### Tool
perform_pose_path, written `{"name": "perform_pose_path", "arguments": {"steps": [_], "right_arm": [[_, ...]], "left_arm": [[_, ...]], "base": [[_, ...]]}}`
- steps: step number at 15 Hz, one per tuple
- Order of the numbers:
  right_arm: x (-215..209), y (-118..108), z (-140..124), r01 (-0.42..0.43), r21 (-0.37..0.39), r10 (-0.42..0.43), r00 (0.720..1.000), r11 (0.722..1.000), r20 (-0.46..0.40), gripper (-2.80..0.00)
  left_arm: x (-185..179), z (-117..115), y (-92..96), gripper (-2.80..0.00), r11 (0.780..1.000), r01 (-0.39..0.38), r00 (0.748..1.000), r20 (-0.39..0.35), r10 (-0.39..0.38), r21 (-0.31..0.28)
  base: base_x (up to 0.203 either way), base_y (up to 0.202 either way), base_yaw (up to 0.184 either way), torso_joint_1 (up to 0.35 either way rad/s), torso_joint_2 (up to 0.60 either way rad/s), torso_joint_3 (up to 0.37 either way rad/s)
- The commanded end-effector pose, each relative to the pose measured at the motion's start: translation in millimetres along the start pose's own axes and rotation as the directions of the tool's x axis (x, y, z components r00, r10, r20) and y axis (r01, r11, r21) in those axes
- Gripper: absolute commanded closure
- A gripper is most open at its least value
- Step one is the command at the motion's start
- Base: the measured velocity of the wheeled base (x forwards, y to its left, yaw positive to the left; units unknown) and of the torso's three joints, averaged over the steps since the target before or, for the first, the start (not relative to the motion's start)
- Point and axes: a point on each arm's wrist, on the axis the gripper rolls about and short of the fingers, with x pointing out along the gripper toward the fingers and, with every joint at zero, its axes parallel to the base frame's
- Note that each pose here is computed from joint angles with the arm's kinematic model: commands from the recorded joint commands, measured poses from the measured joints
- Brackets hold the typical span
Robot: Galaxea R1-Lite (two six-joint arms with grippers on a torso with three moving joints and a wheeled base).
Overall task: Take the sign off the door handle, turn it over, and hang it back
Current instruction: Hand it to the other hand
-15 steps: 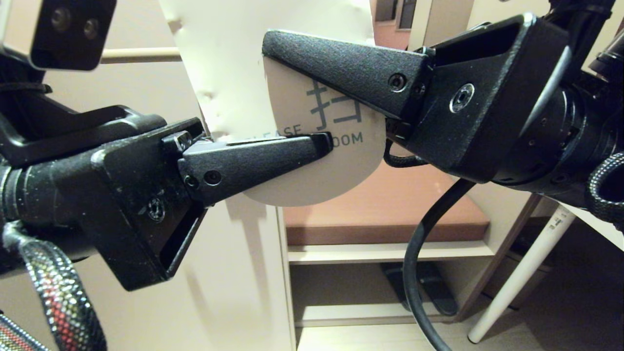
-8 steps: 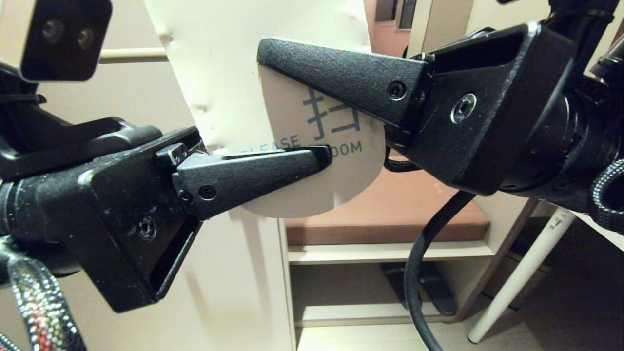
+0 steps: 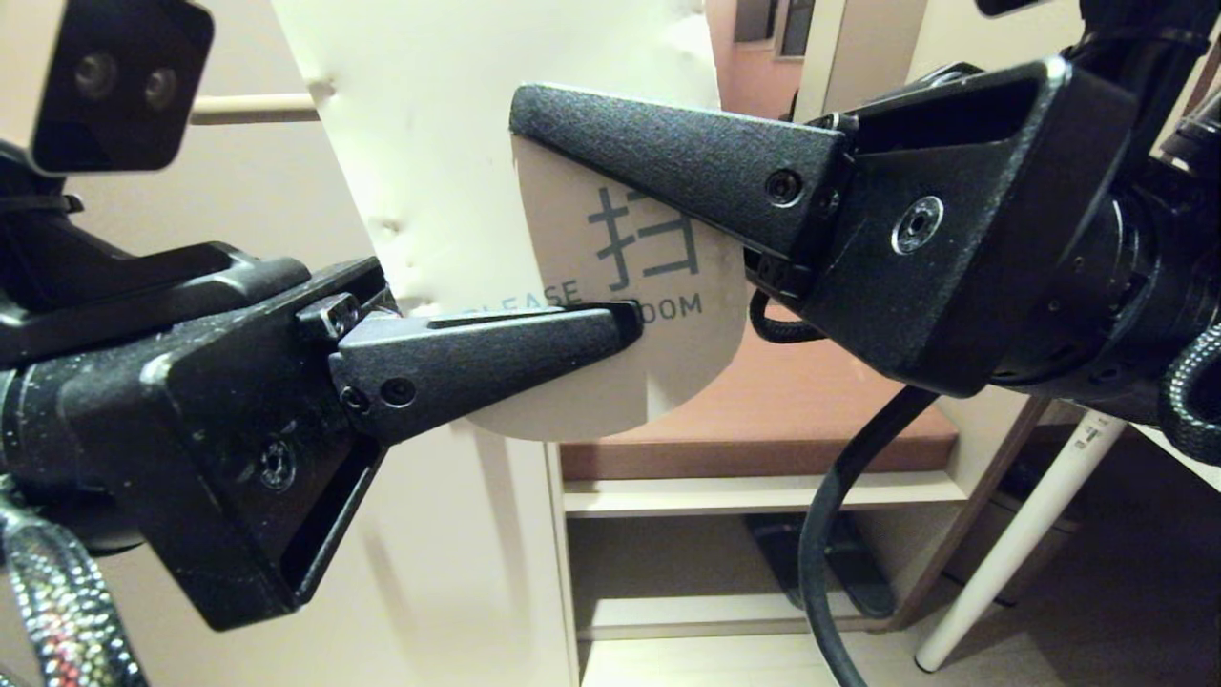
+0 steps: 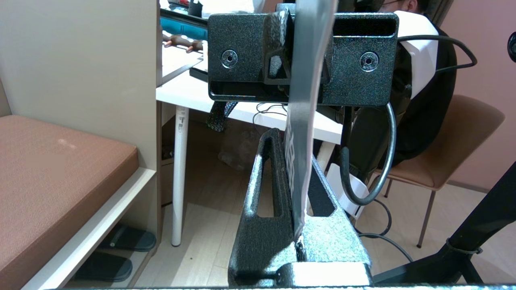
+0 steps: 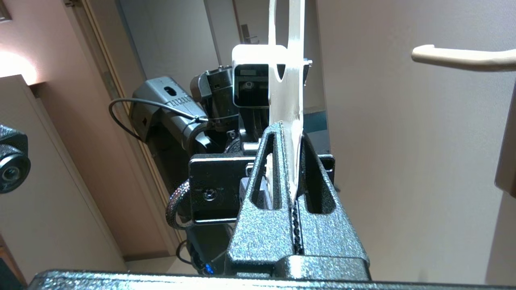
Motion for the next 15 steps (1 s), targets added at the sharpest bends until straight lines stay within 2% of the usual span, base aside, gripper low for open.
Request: {"name": "perform_pose_path", "arguments": {"steps": [1, 15], "right_arm": [[-1.6, 2.0, 1.5, -0.007, -0.002, 0.007, 1.000, 1.000, 0.004, 0.00], [-2.6, 3.5, 3.9, -0.008, -0.007, 0.008, 1.000, 1.000, 0.010, 0.00]], "left_arm": [[-0.5, -0.2, -0.3, 0.00, 1.000, 0.003, 1.000, 0.003, -0.003, 0.001], [-2.5, -1.8, -0.5, 0.00, 1.000, -0.001, 1.000, -0.001, 0.001, -0.003]], "base": [[0.000, 0.000, 0.000, 0.000, 0.00, 0.000], [0.000, 0.000, 0.000, 0.000, 0.00, 0.000]]}}
